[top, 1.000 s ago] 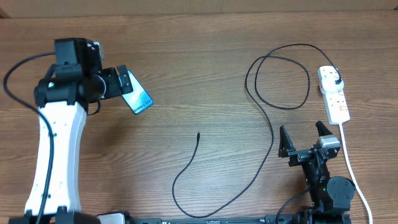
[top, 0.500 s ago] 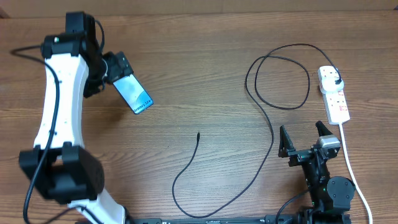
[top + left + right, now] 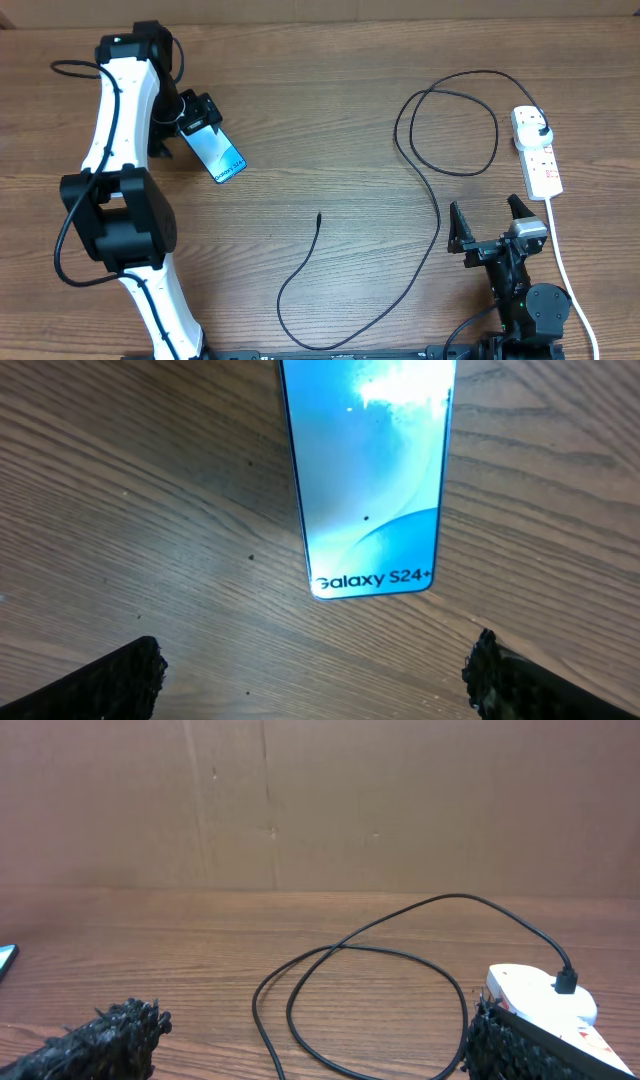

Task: Plug charger to phone and switch on socket
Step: 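Lower the left gripper onto the phone and close on it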

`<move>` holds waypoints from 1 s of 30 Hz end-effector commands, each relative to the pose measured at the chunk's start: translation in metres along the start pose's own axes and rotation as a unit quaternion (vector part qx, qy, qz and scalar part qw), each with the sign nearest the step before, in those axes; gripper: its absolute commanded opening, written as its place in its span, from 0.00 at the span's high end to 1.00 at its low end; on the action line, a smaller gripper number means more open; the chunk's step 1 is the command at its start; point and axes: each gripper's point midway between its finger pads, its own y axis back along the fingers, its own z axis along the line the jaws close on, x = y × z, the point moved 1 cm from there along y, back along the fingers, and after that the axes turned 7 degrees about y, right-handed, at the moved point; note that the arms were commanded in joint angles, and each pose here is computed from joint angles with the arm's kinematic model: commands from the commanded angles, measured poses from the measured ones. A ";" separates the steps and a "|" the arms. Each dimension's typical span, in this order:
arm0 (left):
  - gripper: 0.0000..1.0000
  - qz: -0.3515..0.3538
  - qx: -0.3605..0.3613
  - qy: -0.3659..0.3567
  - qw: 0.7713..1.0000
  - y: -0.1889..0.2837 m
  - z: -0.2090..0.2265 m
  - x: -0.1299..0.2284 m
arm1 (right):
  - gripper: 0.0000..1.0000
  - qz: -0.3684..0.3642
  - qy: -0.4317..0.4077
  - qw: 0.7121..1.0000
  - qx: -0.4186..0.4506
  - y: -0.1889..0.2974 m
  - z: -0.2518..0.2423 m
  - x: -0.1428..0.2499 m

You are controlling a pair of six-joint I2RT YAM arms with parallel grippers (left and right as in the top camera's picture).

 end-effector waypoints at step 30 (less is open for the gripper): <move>0.00 -0.027 -0.003 0.042 0.999 -0.027 -0.039 -0.004 | 0.00 -0.002 -0.001 1.000 0.002 0.000 0.000 0.002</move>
